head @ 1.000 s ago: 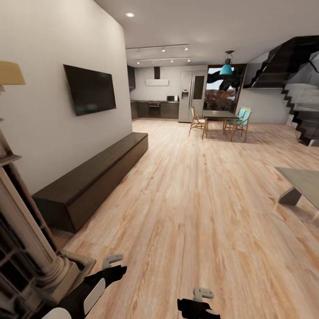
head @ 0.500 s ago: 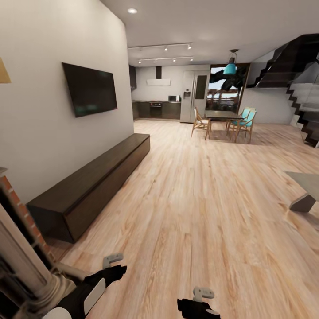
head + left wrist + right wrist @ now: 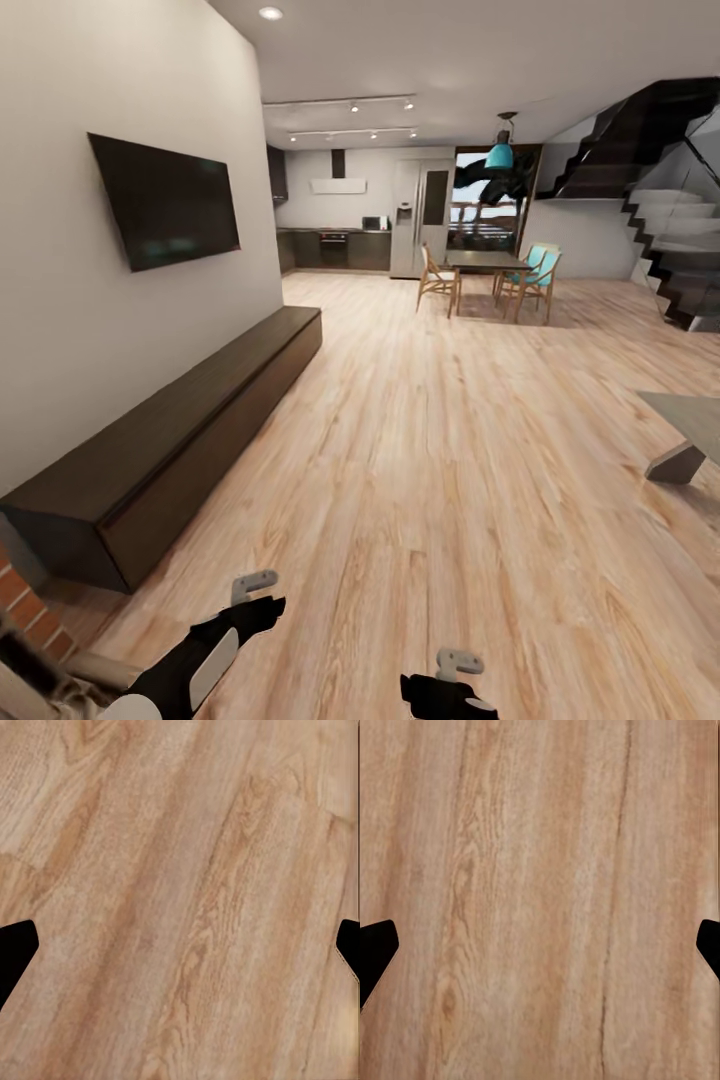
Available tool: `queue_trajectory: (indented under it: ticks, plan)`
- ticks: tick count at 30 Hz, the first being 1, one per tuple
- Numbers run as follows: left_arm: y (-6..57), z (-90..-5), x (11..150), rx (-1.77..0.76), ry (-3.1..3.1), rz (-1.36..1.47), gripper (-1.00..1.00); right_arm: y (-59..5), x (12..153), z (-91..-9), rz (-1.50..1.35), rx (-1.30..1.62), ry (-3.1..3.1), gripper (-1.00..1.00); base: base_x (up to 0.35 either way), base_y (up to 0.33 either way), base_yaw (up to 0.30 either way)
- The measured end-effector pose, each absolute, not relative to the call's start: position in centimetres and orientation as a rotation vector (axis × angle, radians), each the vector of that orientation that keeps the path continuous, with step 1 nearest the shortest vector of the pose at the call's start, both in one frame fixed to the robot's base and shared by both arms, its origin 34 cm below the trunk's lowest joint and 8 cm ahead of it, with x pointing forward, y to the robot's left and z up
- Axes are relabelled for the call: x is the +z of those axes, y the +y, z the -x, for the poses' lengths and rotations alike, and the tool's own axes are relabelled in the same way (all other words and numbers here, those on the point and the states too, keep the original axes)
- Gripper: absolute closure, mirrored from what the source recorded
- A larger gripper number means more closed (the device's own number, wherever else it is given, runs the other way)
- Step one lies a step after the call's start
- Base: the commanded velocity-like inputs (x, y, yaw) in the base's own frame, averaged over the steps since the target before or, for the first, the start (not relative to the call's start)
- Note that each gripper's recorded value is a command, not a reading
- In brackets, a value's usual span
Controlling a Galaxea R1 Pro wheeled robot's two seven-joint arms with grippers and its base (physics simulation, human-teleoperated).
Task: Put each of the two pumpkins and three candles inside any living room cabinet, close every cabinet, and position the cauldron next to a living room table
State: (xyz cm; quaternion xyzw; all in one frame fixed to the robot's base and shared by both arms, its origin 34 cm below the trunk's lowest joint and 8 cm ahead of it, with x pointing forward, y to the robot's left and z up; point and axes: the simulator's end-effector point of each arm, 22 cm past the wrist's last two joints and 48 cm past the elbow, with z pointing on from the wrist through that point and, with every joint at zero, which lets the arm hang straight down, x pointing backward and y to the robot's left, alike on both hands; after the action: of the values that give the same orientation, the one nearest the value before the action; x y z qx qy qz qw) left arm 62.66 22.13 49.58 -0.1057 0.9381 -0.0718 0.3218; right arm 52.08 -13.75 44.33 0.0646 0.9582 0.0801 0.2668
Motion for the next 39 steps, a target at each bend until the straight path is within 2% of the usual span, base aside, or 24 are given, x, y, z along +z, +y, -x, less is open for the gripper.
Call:
queue_trajectory:
  ticks: [13, 39]
  plan:
    - [22.22, -62.82, 49.69, -0.182, 2.453, 0.282, -1.0, -13.83, 44.3, -52.05, -0.175, 0.214, 2.587, -1.0, 0.337, 0.0, -0.102]
    - [22.01, -62.95, 49.83, -0.183, 2.442, 0.283, -1.0, -14.25, 44.24, -52.05, -0.171, 0.21, 2.586, -1.0, 0.337, -0.005, -0.045]
